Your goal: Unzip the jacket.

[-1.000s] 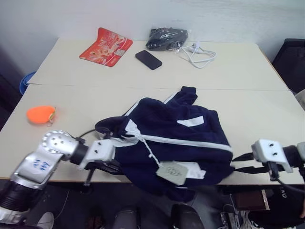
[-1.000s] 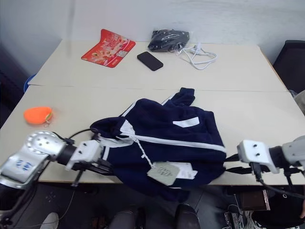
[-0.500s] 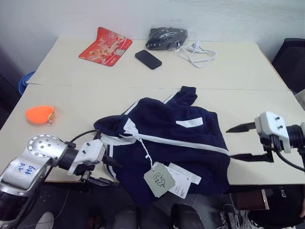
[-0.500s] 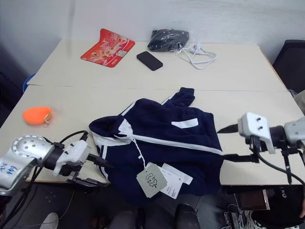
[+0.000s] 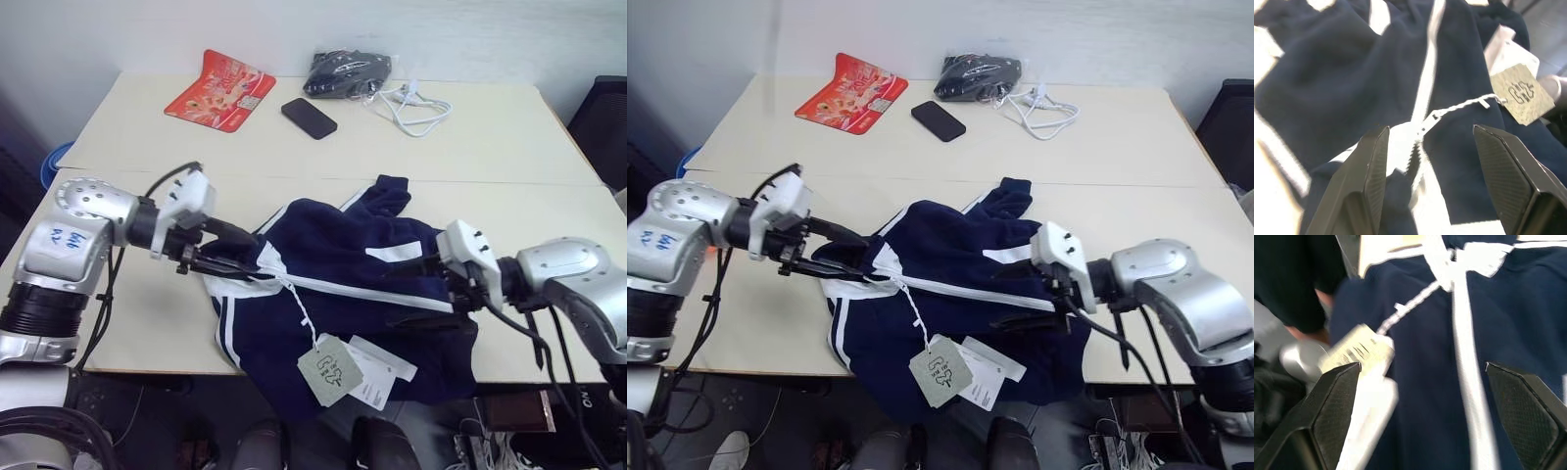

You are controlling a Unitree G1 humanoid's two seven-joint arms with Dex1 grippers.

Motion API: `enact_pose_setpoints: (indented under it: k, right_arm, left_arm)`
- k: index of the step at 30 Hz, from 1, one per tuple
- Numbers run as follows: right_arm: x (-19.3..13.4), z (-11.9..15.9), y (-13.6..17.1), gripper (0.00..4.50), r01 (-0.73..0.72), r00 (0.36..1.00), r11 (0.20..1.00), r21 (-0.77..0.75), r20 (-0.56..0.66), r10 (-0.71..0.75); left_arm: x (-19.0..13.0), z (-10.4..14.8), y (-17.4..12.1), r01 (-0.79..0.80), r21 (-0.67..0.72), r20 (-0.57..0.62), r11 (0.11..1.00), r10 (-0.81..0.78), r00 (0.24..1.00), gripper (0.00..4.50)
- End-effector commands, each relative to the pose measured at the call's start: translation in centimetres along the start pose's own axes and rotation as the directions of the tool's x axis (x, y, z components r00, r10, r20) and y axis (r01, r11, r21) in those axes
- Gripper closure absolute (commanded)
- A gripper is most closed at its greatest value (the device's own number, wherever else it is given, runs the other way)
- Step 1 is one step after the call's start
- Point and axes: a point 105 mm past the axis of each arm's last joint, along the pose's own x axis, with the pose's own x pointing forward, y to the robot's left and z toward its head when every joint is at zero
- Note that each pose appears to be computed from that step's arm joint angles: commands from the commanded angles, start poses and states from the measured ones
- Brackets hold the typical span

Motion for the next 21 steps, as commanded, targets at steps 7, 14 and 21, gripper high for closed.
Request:
enact_pose_setpoints:
  k: [7, 14, 21]
  right_arm:
    - [4.3, 0.9, 0.9, 1.15, -0.049, 0.996, 0.988, 0.147, 0.079, 0.037]
    - [8.1, 0.7, 0.5, 1.81, -0.052, 0.997, 0.973, 0.223, 0.07, 0.038]
    - [10.2, -0.9, 0.3, 1.81, -0.038, 0.999, 0.959, 0.28, 0.022, 0.033]
  left_arm:
    - [1.2, -1.7, 0.5, 0.002, 0.089, -0.082, 0.996, 0.006, 0.997, 1.59]
    - [1.6, -2.1, 0.7, -0.005, 0.105, -0.071, 0.994, 0.013, 0.997, 1.59]
    - [2.1, -1.9, 0.7, -0.013, 0.115, -0.053, 0.993, 0.019, 0.998, 1.59]
